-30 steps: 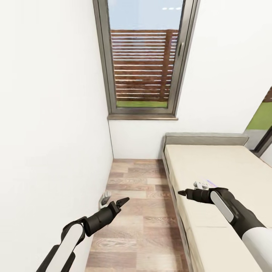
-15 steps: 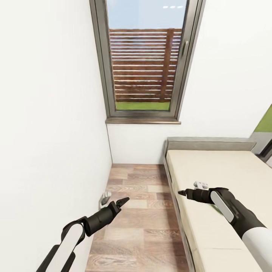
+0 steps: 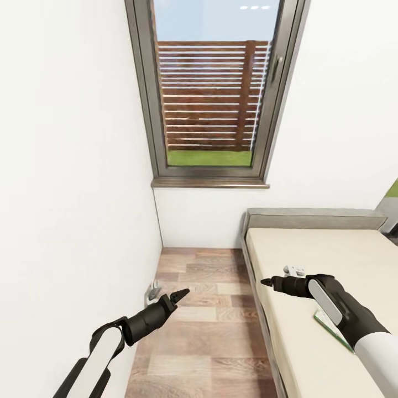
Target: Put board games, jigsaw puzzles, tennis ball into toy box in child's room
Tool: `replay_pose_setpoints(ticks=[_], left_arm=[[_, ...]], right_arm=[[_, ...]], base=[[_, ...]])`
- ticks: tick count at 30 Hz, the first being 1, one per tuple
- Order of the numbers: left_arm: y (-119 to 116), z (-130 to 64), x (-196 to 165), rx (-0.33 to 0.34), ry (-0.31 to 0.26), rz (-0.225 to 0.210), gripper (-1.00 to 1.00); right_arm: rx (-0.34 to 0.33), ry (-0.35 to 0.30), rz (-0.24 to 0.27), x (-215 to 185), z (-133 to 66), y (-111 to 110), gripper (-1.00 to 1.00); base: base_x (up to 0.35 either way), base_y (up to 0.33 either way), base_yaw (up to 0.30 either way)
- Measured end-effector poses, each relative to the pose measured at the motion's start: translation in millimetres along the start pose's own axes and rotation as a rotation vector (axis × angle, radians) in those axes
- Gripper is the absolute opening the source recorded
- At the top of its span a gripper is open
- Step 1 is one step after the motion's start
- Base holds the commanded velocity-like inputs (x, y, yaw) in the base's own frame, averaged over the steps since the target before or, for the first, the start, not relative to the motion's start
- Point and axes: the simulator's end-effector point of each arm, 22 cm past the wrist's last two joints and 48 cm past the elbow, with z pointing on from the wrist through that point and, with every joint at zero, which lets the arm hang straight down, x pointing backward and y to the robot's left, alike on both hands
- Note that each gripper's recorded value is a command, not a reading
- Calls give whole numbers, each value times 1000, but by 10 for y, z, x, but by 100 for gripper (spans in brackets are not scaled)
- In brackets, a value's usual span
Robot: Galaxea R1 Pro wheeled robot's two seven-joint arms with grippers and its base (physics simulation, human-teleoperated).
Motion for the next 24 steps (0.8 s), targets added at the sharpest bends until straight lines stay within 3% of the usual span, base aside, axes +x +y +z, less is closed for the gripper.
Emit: replay_pose_setpoints(ticks=[24], left_arm=[[-1,0,0,0,0,0,100]], right_arm=[[0,0,0,-1,-1,-1,100]], base=[[335,0,-9]])
